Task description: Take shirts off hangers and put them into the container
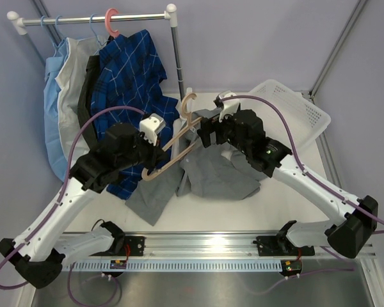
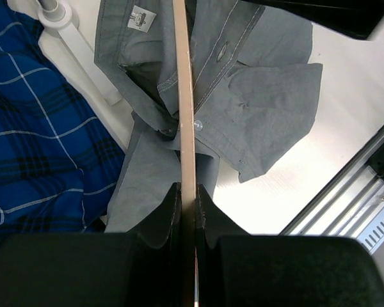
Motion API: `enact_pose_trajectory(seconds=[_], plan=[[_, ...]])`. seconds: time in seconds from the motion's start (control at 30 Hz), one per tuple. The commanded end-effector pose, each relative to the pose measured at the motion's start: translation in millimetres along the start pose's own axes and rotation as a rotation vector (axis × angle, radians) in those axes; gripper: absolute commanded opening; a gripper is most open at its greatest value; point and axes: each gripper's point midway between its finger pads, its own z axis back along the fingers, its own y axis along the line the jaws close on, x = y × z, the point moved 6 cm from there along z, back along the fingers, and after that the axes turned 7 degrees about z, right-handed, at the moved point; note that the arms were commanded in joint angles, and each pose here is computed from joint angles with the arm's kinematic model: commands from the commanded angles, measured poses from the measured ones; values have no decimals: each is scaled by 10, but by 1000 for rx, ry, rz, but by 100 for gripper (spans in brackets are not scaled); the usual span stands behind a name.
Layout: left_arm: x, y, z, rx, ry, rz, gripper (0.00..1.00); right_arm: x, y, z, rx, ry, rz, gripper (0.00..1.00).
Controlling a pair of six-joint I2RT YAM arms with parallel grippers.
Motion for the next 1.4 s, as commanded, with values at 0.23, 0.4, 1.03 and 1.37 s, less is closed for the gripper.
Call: enact_pose_trajectory(seconds=[0.23, 0.4, 1.03, 1.37], plan=[[126, -95, 260, -59, -155, -25, 0, 63, -222, -323, -208, 52, 4, 37], [49, -3, 333, 18, -162, -8, 0, 57, -545, -139, -350, 57, -13, 0], [-190, 25, 985, 60, -313, -13, 0, -665, -980, -9, -520, 313, -225, 0], [442, 376, 947, 456, -423, 117, 0, -823, -687, -25, -301, 287, -313, 0]])
